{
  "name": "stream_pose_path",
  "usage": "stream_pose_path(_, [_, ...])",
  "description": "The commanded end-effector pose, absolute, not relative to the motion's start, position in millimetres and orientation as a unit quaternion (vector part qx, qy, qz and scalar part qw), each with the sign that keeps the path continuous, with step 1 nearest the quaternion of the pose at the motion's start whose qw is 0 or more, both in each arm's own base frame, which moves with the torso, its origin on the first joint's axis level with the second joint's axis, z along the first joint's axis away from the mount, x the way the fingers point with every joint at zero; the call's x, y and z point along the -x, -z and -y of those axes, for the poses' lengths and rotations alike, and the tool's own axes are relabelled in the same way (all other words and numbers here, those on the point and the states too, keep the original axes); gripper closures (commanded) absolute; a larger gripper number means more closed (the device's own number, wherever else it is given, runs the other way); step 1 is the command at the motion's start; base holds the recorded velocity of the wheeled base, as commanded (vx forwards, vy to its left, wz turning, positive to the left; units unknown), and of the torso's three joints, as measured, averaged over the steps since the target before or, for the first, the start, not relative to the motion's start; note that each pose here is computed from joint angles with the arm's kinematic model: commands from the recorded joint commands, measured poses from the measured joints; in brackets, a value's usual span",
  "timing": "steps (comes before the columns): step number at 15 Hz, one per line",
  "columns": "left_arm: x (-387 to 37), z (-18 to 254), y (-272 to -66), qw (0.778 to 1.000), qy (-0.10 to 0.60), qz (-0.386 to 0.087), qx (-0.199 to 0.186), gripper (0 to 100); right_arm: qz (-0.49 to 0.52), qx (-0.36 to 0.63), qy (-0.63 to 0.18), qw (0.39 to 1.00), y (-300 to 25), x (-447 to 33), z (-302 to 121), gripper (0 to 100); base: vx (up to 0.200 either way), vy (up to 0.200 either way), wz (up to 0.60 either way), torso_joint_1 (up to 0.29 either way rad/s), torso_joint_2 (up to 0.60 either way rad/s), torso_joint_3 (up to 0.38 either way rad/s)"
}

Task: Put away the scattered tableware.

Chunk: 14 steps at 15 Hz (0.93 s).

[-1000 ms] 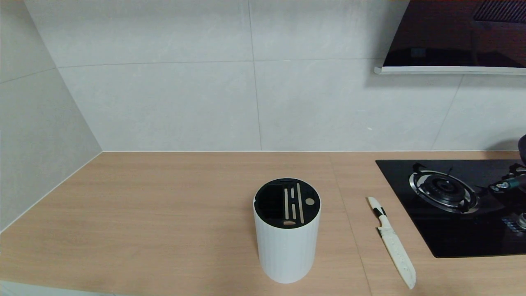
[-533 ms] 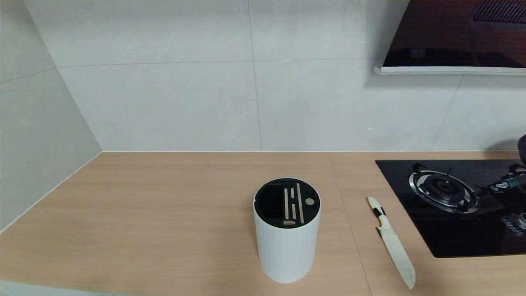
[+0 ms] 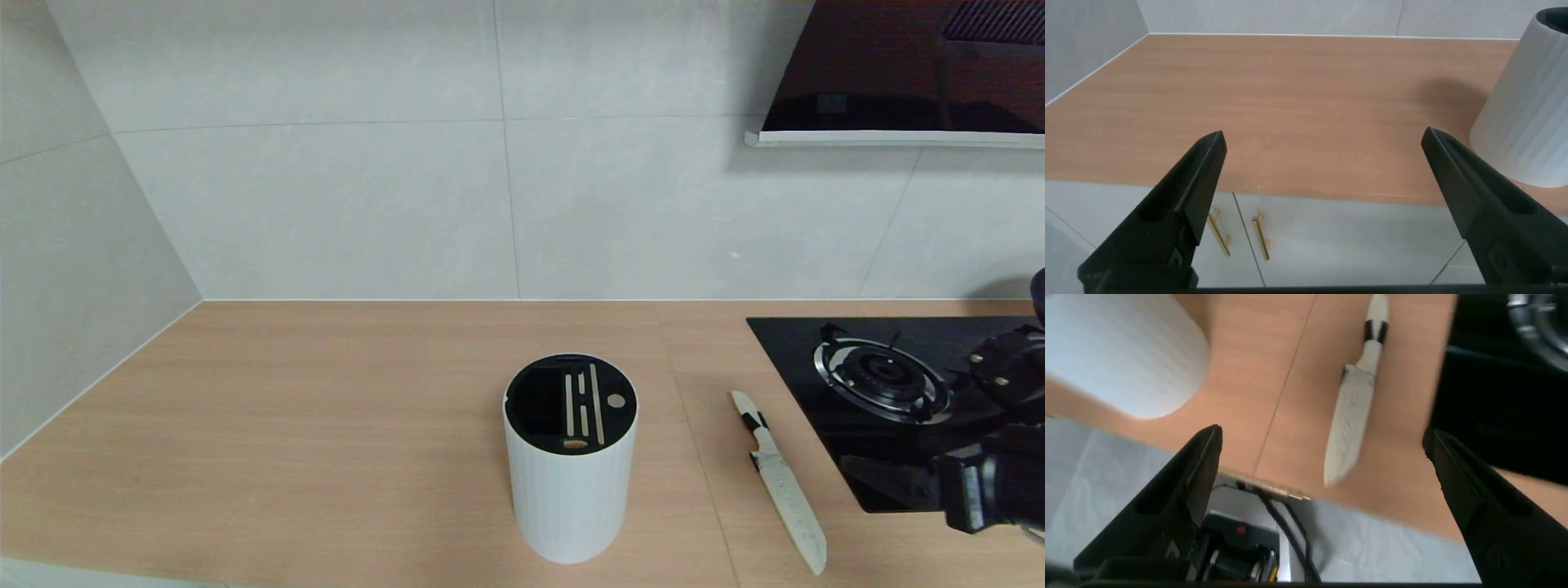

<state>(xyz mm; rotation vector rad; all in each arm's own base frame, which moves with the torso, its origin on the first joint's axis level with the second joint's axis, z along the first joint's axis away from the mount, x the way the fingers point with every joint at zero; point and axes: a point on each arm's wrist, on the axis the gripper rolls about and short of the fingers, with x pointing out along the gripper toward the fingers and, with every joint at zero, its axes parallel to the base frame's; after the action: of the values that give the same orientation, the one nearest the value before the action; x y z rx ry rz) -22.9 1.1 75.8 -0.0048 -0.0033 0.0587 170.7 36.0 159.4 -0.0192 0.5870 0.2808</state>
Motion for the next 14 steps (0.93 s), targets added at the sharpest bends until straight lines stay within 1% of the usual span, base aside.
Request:
stream_pose_path(1, [22.8, -1.1, -75.8, 1.000, -0.030, 0.002, 0.002, 0, -0.369, 0.025, -0.128, 0.920, -104.1, -237.2, -53.9, 0, 0.000, 0.000, 0.00, 0.000, 0.00, 0.000])
stream_pose_path(2, [22.8, -1.1, -75.8, 1.000, -0.030, 0.002, 0.002, 0, -0.369, 0.028, -0.120, 0.921, -98.1, -243.3, -54.9, 0, 0.000, 0.000, 0.00, 0.000, 0.00, 0.000])
stream_pose_path(4, [22.8, -1.1, -75.8, 1.000, -0.030, 0.002, 0.003, 0, -0.371, 0.043, -0.089, 0.923, -69.2, -264.9, -58.1, 0, 0.000, 0.000, 0.00, 0.000, 0.00, 0.000])
stream_pose_path(5, [22.8, -1.1, -75.8, 1.000, -0.030, 0.002, 0.003, 0, -0.374, 0.045, -0.085, 0.923, -63.0, -268.5, -58.7, 0, 0.000, 0.000, 0.00, 0.000, 0.00, 0.000])
stream_pose_path(6, [22.8, -1.1, -75.8, 1.000, -0.030, 0.002, 0.003, 0, -0.379, 0.049, -0.075, 0.921, -47.1, -276.6, -59.6, 0, 0.000, 0.000, 0.00, 0.000, 0.00, 0.000])
stream_pose_path(8, [22.8, -1.1, -75.8, 1.000, -0.030, 0.002, 0.003, 0, -0.378, 0.051, -0.071, 0.922, -27.6, -286.2, -61.5, 0, 0.000, 0.000, 0.00, 0.000, 0.00, 0.000])
stream_pose_path(10, [22.8, -1.1, -75.8, 1.000, -0.030, 0.002, 0.003, 0, -0.376, 0.053, -0.062, 0.923, -17.9, -290.5, -62.0, 0, 0.000, 0.000, 0.00, 0.000, 0.00, 0.000])
stream_pose_path(11, [22.8, -1.1, -75.8, 1.000, -0.030, 0.002, 0.003, 0, -0.374, 0.060, -0.045, 0.924, -9.9, -294.0, -62.3, 0, 0.000, 0.000, 0.00, 0.000, 0.00, 0.000])
stream_pose_path(14, [22.8, -1.1, -75.8, 1.000, -0.030, 0.002, 0.003, 0, -0.356, 0.058, -0.037, 0.932, 0.1, -301.4, -63.2, 0, 0.000, 0.000, 0.00, 0.000, 0.00, 0.000])
